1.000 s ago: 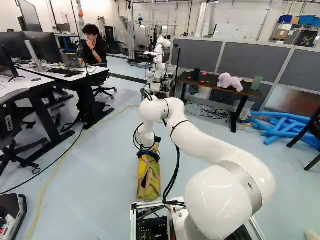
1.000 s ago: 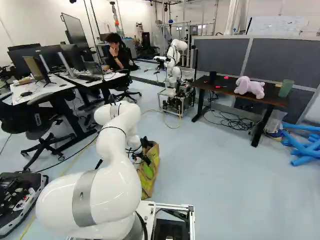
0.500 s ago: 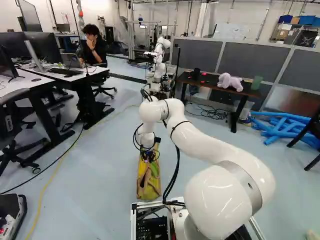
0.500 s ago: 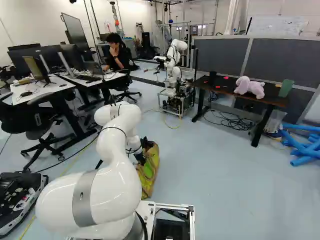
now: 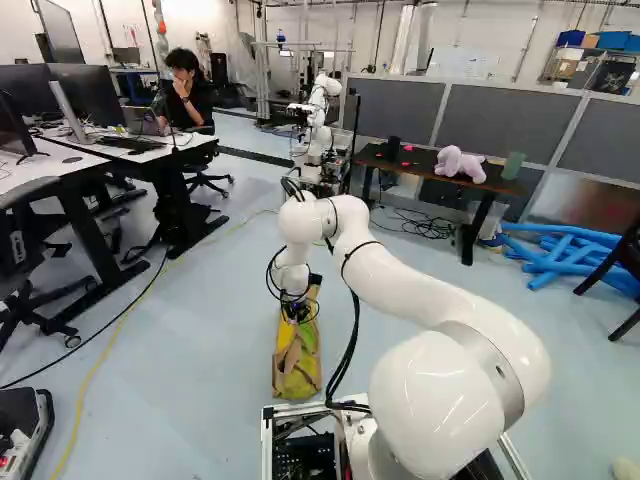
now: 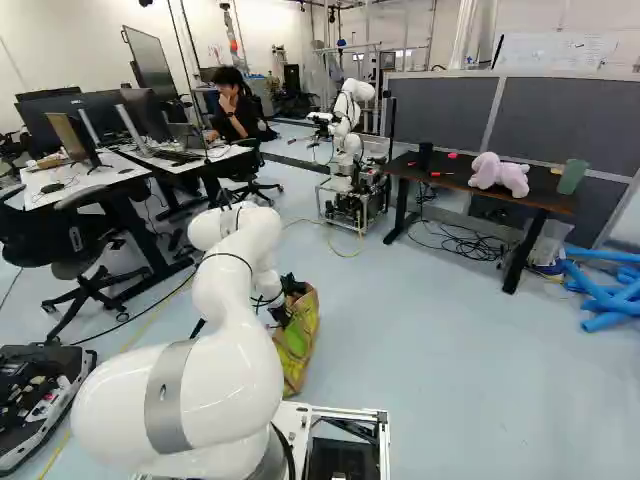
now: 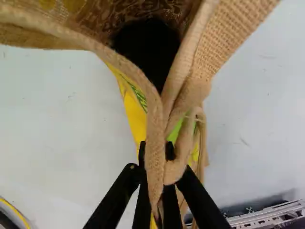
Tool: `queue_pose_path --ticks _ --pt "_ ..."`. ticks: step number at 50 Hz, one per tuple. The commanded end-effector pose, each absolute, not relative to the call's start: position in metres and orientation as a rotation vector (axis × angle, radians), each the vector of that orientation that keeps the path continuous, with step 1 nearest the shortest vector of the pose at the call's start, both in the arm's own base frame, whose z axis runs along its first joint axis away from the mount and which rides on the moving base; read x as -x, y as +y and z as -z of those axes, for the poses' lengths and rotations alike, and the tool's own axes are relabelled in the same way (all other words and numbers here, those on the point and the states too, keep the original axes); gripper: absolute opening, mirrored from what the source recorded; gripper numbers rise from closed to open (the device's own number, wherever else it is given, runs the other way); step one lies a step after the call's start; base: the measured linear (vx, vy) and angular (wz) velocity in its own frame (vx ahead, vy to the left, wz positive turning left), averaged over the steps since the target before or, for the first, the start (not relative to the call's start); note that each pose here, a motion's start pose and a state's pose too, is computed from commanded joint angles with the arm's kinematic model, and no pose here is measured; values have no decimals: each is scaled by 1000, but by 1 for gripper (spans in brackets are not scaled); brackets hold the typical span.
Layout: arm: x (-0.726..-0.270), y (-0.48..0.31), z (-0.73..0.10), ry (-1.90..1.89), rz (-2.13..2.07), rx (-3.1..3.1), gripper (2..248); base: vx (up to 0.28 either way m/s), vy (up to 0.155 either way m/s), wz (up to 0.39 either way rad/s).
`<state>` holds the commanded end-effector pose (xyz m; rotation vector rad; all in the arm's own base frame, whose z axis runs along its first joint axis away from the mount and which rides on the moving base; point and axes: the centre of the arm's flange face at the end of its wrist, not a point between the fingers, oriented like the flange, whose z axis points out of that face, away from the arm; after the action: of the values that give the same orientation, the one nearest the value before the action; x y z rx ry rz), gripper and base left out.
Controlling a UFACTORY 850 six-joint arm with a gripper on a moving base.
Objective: Pick up the bag on the ground and place it on the table
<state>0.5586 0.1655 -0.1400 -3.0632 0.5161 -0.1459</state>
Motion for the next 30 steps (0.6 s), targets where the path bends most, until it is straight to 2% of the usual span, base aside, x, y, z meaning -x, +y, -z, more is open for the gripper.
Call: queue_pose_path --ticks 30 --pt "-560 163 95 483 155 3067 21 0 0 0"
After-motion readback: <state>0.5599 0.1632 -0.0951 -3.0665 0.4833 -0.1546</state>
